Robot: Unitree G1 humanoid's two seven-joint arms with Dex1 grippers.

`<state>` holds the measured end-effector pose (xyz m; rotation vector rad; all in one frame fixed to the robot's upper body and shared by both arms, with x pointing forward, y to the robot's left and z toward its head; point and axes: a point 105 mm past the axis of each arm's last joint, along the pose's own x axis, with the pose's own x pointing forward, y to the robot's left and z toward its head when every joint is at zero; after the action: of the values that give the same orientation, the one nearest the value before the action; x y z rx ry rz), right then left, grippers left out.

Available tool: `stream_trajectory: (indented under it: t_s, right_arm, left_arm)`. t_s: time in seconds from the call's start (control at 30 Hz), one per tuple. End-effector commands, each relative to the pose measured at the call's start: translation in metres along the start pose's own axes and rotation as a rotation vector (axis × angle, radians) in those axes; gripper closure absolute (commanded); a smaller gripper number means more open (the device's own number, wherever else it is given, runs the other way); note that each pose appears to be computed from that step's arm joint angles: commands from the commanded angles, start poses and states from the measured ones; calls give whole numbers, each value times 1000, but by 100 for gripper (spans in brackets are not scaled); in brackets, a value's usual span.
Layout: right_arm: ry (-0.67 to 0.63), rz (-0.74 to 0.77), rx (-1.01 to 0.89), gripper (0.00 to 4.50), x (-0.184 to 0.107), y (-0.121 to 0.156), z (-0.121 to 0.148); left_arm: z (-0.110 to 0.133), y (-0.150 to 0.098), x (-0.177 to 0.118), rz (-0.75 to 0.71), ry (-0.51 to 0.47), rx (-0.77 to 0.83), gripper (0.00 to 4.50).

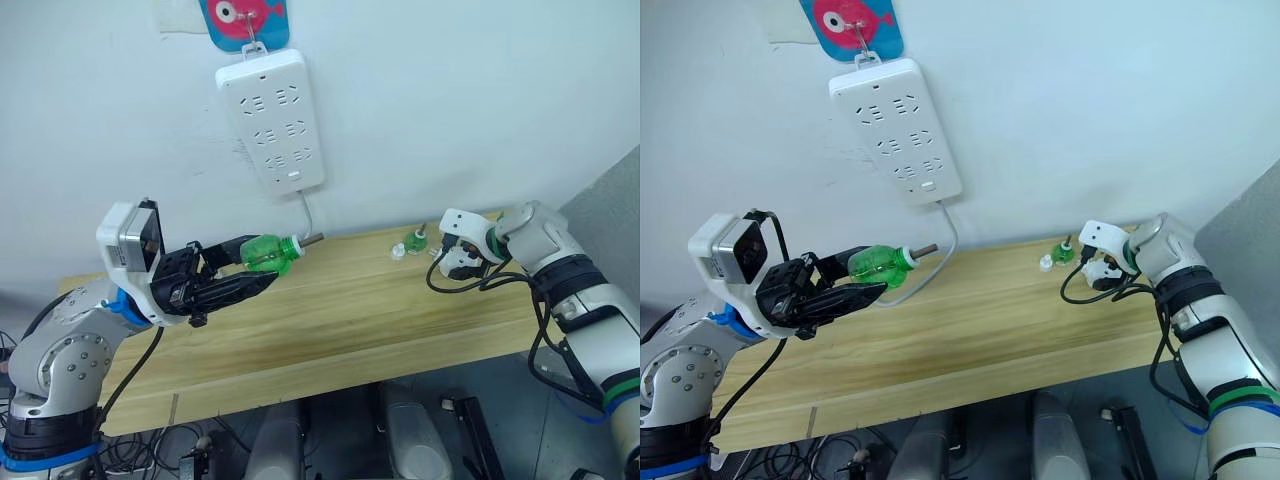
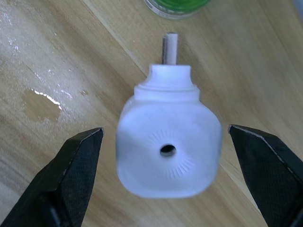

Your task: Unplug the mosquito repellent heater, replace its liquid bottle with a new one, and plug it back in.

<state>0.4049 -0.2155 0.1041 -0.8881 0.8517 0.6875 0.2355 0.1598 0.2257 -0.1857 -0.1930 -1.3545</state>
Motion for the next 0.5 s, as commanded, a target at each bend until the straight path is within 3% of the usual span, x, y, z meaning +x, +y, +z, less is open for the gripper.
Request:
stream_trajectory:
  t_s: [0.03,0.37,0.5]
  right_arm:
    - [-4,-33,-1,5,-4,-8,1]
    - [16,-30,0,5,0,-8,-4]
    - [22,-28,-3,101,0,-9,-6]
  left_arm:
    - [11,-7,-1,-10,-4,44,219]
    - [11,-9,-3,0,0,41,219]
    - [11,-9,-3,2,-1,40,219]
